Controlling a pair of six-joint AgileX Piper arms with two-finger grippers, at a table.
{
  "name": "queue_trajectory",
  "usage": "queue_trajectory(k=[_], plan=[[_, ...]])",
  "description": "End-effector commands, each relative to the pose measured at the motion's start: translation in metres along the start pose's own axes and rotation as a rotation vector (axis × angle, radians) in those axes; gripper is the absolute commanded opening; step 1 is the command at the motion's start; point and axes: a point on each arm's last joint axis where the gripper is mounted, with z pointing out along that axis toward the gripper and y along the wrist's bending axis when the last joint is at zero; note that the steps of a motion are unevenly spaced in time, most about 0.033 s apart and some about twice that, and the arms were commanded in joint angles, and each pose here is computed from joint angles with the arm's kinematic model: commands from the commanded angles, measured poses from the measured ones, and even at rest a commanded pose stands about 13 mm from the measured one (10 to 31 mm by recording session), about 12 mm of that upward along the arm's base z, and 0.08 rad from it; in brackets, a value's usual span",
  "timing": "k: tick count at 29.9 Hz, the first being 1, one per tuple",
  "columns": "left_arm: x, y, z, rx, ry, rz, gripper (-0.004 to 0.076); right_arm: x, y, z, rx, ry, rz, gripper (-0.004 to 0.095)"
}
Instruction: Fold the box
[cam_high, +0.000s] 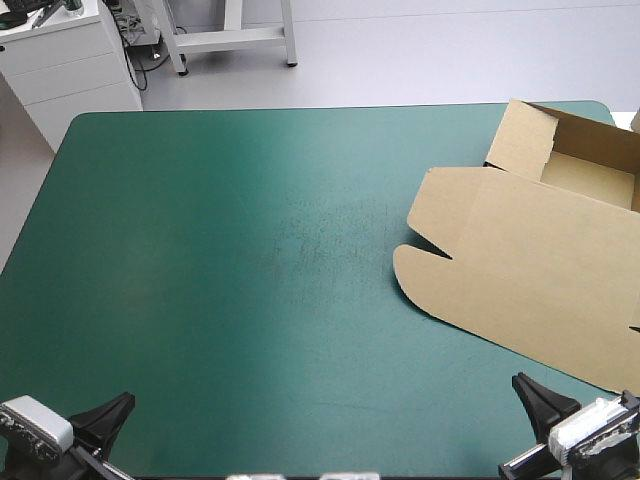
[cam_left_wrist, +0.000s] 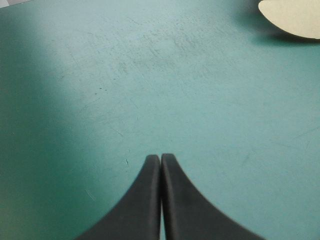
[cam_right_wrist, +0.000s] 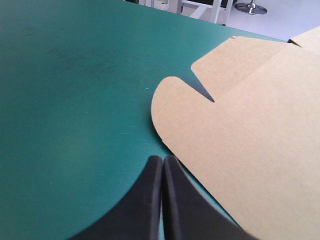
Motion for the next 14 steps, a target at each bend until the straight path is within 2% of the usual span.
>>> queue_trajectory(k=[1, 14], plan=[[-0.0106, -0.0003, -0.0071, 0.003, -0.116, -0.005, -0.0032, -0.0122, -0.0054, -0.0028, 0.056, -0.080, -0.006, -0.0023], [-0.0106, 0.0000, -0.0071, 0.000, -0.116, -0.003, -0.0032, -0.0122, -0.0061, -0.0028, 0.063, -0.080, -0.001, -0.0023]])
